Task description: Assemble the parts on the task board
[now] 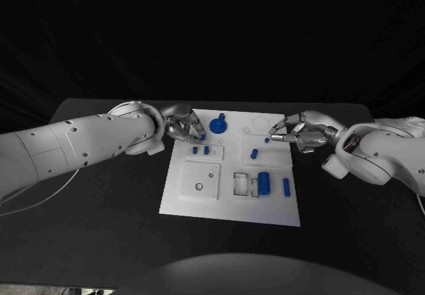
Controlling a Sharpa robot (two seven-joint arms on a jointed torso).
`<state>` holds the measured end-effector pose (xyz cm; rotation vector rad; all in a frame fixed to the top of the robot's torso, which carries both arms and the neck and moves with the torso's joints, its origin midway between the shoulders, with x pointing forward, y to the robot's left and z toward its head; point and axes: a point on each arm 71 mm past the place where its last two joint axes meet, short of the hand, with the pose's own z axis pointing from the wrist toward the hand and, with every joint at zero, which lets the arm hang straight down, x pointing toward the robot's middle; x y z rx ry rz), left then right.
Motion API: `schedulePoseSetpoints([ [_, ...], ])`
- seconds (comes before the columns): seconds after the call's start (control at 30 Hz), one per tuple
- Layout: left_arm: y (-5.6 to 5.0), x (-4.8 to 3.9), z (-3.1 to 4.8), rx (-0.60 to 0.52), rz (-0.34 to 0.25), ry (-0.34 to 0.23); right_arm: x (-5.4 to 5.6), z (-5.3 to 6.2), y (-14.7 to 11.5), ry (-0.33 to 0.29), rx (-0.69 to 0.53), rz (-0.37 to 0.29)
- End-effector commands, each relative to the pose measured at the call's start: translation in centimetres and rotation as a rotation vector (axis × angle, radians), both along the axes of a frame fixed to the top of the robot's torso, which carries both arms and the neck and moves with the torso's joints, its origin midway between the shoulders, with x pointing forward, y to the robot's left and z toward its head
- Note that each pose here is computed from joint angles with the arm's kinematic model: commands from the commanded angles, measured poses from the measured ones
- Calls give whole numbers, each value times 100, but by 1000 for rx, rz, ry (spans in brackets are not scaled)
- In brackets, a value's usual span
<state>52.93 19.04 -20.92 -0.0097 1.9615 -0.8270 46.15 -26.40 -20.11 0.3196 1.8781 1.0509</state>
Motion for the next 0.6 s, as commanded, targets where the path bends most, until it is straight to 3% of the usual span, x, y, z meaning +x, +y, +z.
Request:
schedulePoseSetpoints([
  [0.03,-23,-30,28,-138,40,94,-13,114,80,-188,5,43],
  [0.33,-35,-117,127,-290,85,237,-57,255,343,-439,-24,131],
  [0.53,-47,-199,181,-402,110,371,-67,285,561,-528,-45,195],
  [0.6,-48,-216,185,-415,111,390,-67,288,638,-546,-48,214],
])
